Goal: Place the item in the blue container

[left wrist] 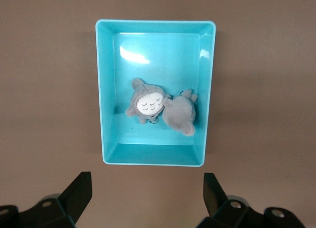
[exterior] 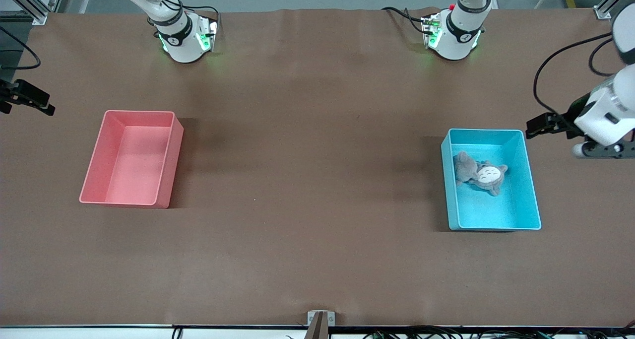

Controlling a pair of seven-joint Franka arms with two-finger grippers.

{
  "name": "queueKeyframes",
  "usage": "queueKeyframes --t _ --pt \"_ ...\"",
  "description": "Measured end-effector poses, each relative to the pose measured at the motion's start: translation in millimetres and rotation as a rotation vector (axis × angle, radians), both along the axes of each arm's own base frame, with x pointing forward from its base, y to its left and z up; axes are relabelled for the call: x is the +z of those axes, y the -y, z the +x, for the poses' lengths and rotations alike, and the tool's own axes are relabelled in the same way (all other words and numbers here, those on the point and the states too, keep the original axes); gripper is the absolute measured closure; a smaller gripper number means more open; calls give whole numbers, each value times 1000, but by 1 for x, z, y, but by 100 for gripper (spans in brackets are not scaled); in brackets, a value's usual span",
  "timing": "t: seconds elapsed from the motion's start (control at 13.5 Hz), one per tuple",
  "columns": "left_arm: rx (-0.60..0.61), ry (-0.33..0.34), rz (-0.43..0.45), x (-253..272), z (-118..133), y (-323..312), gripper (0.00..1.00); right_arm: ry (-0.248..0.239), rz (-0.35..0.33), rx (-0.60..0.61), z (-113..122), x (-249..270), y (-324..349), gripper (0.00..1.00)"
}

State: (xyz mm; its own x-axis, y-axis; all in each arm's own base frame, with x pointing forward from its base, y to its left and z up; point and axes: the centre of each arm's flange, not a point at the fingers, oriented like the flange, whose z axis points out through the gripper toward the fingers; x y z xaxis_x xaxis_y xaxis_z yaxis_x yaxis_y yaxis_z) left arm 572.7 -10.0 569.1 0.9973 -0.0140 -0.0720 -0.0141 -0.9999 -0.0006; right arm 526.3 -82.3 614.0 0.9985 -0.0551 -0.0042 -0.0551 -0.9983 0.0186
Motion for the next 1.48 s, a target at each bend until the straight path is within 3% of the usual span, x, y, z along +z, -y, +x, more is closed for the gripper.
queueKeyframes --t 0.37,1.11,1.48 --pt "0 61 -5 60 -8 4 0 2 0 1 0 0 -1 0" --pt "8 68 -7 63 -6 0 0 7 2 7 0 2 -4 0" --pt "0 71 -8 64 -6 5 0 13 47 24 2 3 -19 0"
